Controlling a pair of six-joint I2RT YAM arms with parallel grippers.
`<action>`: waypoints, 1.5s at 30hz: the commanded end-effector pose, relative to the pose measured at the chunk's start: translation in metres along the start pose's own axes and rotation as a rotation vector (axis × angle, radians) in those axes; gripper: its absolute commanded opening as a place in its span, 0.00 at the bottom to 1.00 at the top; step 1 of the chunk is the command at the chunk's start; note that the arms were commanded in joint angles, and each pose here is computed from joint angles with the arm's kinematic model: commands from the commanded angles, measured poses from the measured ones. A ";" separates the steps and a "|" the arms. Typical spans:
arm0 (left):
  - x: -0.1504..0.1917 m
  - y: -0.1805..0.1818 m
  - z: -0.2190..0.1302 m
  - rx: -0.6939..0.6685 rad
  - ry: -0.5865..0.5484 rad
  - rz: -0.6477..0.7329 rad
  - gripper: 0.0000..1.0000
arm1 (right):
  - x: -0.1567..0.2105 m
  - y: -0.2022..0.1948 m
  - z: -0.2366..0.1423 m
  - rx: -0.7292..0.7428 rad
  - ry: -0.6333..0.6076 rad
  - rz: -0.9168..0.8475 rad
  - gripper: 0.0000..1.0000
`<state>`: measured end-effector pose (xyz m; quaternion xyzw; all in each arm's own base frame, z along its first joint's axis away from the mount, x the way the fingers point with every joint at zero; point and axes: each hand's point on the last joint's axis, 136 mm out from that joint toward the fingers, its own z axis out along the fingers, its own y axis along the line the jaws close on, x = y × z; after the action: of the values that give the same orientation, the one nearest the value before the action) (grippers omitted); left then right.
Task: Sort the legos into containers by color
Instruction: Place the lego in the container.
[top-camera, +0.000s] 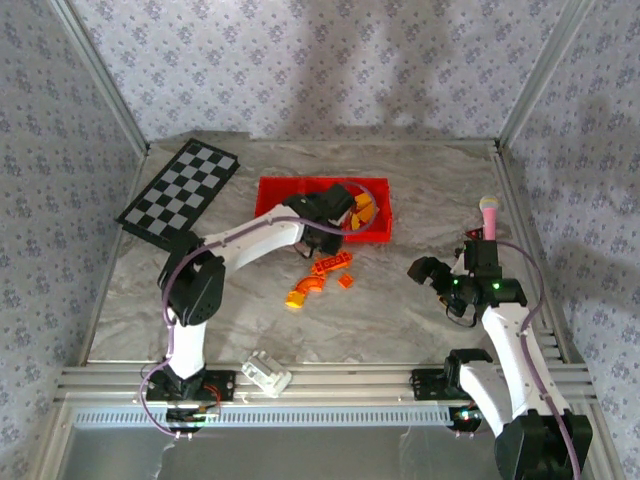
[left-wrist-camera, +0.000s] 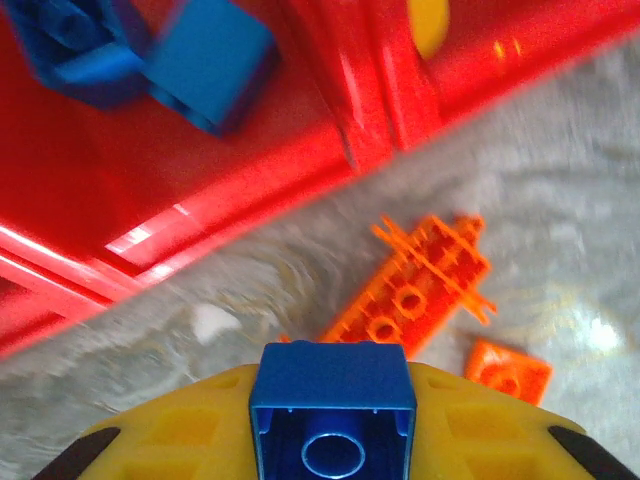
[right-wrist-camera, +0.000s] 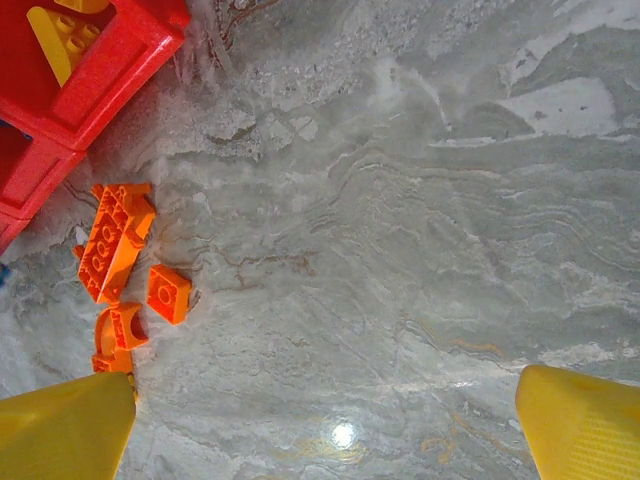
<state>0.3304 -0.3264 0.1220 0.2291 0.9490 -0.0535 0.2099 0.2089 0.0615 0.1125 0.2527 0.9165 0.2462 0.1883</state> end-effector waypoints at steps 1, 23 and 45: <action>-0.046 0.009 -0.018 -0.013 -0.126 -0.068 0.33 | -0.002 0.003 -0.009 0.015 -0.003 0.000 1.00; -0.129 0.061 0.057 0.072 -0.142 -0.242 0.40 | 0.002 -0.002 -0.021 0.055 0.017 -0.044 1.00; -0.088 0.049 -0.001 0.185 -0.178 -0.126 0.79 | -0.008 -0.001 -0.007 0.049 0.007 -0.013 1.00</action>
<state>0.4328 -0.3158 0.1176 0.1676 0.9485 -0.1439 0.2272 0.2072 0.0554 0.1185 0.2433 0.9279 0.2223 0.1745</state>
